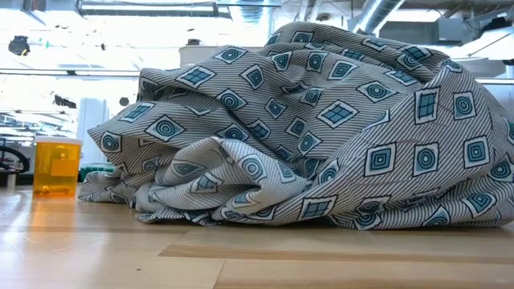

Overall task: Pick & place medical supplies in basket/bin
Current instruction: Put the top orange pill bottle into the yellow bin

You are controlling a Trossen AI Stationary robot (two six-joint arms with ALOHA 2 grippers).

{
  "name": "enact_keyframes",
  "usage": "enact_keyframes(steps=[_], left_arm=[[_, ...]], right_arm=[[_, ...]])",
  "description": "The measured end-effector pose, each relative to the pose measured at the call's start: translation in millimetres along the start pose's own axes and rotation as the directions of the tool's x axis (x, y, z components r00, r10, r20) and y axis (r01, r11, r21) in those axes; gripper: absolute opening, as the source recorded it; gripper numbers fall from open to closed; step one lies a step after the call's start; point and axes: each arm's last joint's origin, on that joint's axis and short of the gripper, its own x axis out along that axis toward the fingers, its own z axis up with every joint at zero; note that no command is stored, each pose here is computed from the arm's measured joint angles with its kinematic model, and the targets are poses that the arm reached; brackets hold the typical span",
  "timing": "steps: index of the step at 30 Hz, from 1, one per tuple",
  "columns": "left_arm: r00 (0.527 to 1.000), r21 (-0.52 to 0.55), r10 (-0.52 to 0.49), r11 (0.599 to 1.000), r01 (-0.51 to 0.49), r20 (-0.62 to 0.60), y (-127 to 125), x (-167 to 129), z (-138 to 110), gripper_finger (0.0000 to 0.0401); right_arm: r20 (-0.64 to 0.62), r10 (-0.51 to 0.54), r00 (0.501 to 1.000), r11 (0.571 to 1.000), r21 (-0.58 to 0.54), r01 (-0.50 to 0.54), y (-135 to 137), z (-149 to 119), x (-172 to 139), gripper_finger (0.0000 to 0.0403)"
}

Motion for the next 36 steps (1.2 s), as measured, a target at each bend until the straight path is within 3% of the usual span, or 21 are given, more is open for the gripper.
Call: enact_keyframes(steps=[5,10,16,22,26,32,36], left_arm=[[1.000,0.009,0.012,1.000,-0.012,0.006,0.6,0.5,0.3,0.0214],[1.000,0.060,0.021,0.998,-0.021,0.011,0.9,0.5,0.4,0.0214],[0.998,0.131,0.056,0.989,-0.061,0.041,2.1,-7.0,8.0,0.0214],[0.995,0.188,0.093,0.977,-0.099,0.039,9.8,-15.4,17.0,0.0214],[0.993,0.232,0.109,0.965,-0.118,0.053,14.7,-20.8,26.7,0.0214],[0.993,0.326,0.094,0.939,-0.112,0.070,23.9,-22.2,44.4,0.0228],[0.991,0.350,0.105,0.928,-0.130,0.088,34.6,-22.7,58.4,0.0248]], right_arm=[[0.044,-0.001,0.999,1.000,0.029,0.000,-8.1,9.5,-18.4,0.0248],[0.210,0.057,0.976,0.994,0.084,-0.076,-21.1,23.2,-49.4,0.0248],[0.450,0.097,0.888,0.970,0.157,-0.186,-44.4,37.1,-85.7,0.0249],[0.596,-0.012,0.803,0.942,0.275,-0.190,-69.0,54.2,-105.4,0.0249],[0.610,-0.073,0.789,0.929,0.329,-0.169,-73.2,73.9,-110.5,0.0249],[0.604,-0.029,0.797,0.929,0.310,-0.201,-70.5,112.8,-121.0,0.0250],[0.548,-0.027,0.836,0.930,0.321,-0.181,-84.1,139.3,-133.1,0.0250]])
